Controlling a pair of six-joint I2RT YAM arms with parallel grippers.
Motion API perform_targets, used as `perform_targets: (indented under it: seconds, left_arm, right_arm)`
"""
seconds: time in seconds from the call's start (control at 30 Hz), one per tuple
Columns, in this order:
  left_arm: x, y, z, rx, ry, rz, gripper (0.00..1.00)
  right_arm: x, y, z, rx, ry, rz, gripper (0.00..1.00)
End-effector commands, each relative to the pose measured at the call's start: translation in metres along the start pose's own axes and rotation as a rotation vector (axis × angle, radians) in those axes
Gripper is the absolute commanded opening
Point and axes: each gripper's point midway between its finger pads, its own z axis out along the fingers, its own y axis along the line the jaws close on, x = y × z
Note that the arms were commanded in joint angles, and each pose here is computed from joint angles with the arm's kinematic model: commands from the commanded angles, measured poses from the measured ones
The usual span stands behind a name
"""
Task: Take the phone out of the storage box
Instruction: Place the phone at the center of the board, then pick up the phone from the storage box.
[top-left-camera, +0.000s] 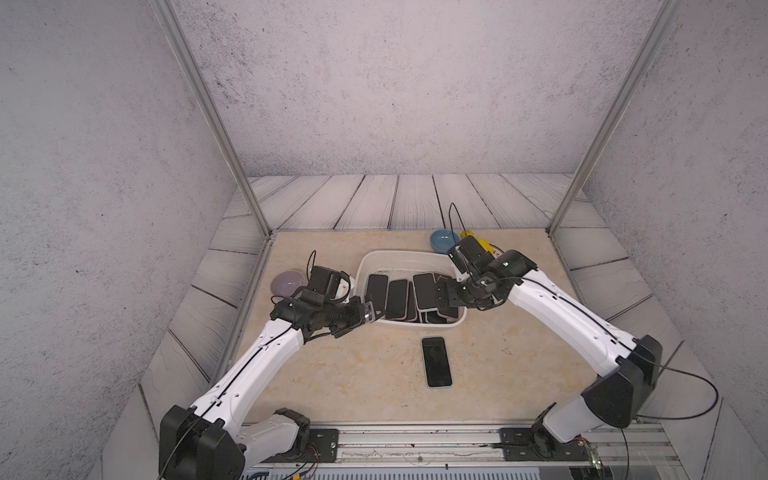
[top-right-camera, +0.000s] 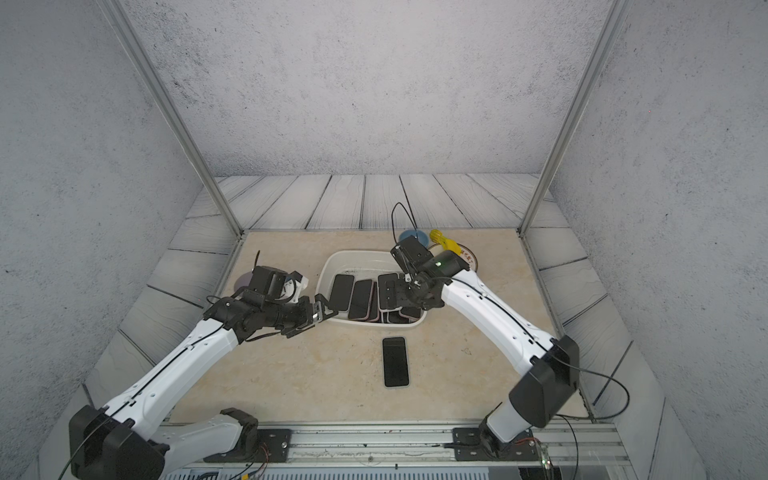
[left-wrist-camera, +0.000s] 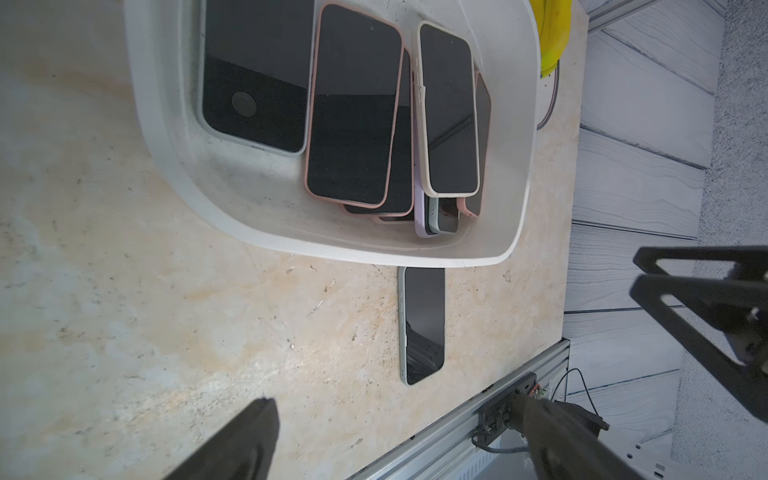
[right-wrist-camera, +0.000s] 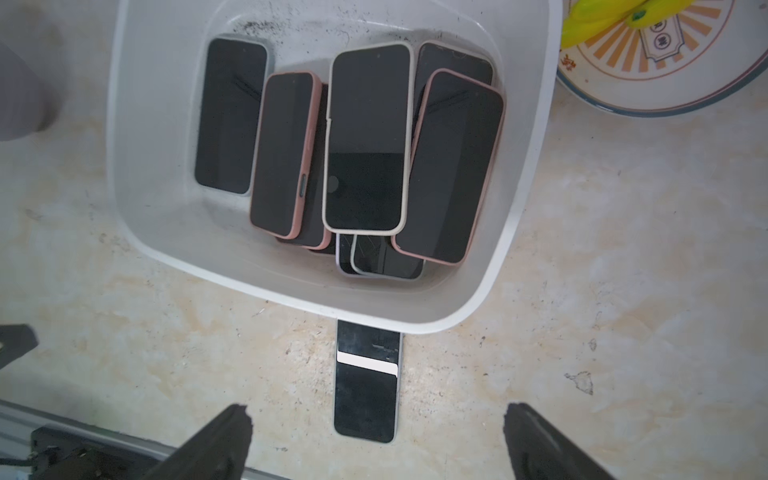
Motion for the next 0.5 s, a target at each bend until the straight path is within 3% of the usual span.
perform_targets:
  seconds: [0.0,0.1,0.47]
  left_arm:
    - [0.000,-0.013,-0.010,0.042,-0.016,0.023,0.99]
    - [0.004,-0.009,-0.015,0.030,-0.021,0.024,0.98]
    - [0.016,0.000,-0.019,0.016,-0.016,0.012,0.99]
  right_arm:
    - [0.005,0.001,0.015,0.053,0.117,-0.108,1.00]
    - [0.004,0.003,0.040,0.084,0.194,-0.123,1.00]
    - [-0.004,0.012,0.090,0.097,0.249,-0.136,1.00]
